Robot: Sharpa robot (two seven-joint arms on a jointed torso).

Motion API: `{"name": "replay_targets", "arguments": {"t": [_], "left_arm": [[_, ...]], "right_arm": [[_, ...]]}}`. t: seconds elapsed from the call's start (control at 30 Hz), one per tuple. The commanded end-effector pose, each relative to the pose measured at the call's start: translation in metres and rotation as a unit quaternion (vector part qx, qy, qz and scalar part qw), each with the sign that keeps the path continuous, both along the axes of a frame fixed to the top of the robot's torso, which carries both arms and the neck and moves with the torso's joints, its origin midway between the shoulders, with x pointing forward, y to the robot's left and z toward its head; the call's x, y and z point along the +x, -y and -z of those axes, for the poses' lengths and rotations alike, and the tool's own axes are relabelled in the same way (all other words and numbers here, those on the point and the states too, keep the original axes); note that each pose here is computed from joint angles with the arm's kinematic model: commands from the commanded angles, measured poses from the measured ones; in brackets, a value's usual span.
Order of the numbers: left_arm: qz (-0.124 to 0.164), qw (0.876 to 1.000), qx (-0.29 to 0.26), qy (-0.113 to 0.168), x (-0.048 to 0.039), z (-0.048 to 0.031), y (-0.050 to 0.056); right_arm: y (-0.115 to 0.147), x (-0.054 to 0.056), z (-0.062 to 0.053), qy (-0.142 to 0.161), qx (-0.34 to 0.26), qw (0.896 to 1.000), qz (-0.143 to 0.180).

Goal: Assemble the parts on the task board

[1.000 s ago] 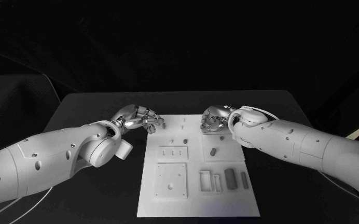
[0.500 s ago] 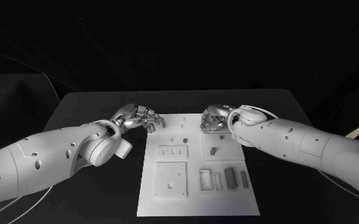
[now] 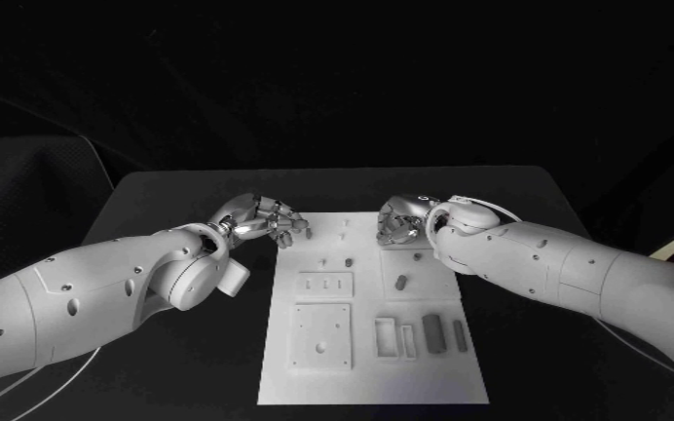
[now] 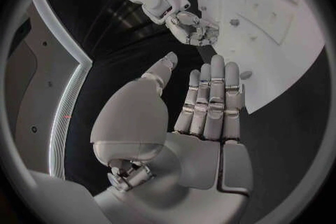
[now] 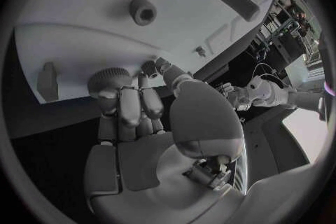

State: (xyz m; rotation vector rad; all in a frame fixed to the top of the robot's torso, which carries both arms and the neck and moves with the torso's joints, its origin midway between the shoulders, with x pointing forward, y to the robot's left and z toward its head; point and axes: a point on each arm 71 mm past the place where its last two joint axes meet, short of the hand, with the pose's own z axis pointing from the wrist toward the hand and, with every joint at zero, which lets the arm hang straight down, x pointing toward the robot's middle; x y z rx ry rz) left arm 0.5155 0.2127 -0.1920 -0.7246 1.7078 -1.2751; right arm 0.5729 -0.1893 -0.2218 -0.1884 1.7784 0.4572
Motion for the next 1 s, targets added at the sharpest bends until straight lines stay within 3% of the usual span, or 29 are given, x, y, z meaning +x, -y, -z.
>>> {"name": "replay_targets", "arguments": {"t": [0.03, 0.6, 1.0], "left_arm": [[0.000, 1.000, -0.002, 0.002, 0.0003, -0.0015, 0.0015], [-0.004, 1.000, -0.001, 0.001, 0.0009, -0.0012, 0.0002], [-0.008, 1.000, -0.001, 0.004, 0.0013, -0.0017, -0.0015]], "right_arm": [[0.0002, -0.0019, 0.0058, -0.005, -0.014, 1.000, 0.000], [0.0043, -0.0018, 0.0058, 0.000, -0.027, 1.000, 0.003], [-0.0010, -0.0050, 0.0006, 0.031, -0.021, 0.999, -0.007]]}}
